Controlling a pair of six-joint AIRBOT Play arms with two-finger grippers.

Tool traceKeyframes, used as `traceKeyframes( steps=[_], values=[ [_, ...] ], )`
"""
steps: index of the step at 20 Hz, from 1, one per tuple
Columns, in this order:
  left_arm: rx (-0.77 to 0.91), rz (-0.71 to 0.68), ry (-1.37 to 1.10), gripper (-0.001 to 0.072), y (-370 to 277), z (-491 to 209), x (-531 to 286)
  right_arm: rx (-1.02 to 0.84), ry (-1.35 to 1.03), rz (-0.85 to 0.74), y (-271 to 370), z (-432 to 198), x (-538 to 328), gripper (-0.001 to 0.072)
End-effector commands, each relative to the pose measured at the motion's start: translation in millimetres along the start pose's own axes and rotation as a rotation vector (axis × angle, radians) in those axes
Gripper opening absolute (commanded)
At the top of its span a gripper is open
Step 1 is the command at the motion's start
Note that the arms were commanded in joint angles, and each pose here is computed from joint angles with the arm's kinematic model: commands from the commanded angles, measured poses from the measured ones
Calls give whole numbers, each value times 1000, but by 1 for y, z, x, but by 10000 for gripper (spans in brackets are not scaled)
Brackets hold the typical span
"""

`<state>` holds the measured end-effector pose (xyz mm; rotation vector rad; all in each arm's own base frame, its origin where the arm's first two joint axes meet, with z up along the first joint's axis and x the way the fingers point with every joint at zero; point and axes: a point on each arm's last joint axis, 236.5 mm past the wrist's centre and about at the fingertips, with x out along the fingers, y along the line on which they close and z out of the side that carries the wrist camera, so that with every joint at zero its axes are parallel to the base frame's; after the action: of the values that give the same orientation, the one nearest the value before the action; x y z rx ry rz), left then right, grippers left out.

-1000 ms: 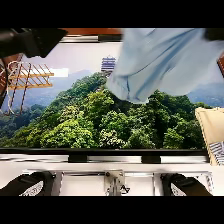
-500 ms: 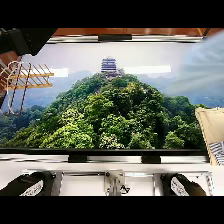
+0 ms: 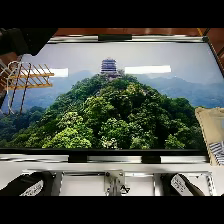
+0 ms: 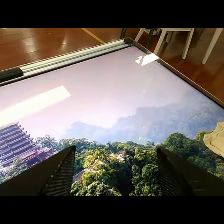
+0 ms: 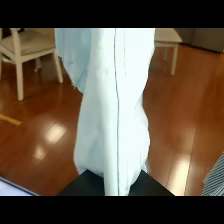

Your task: Fold the shirts.

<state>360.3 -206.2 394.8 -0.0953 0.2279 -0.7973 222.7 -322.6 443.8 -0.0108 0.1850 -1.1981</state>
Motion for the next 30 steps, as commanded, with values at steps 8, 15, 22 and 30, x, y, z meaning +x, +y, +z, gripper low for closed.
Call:
traceKeyframes(
  steps=[8,15,22,30],
  values=[
    [-13,5,28,607,1,-7,0,-15,-59,-83,-22,3,51,62],
    [-13,5,30,607,1,-7,0,85,-38,-234,-91,-8,65,62],
    [-62,6,40,606,5,-11,5,202,6,-322,-152,-28,66,62],
    [-74,-13,103,606,6,-28,12,242,217,-286,-153,-73,49,646]
  ],
)
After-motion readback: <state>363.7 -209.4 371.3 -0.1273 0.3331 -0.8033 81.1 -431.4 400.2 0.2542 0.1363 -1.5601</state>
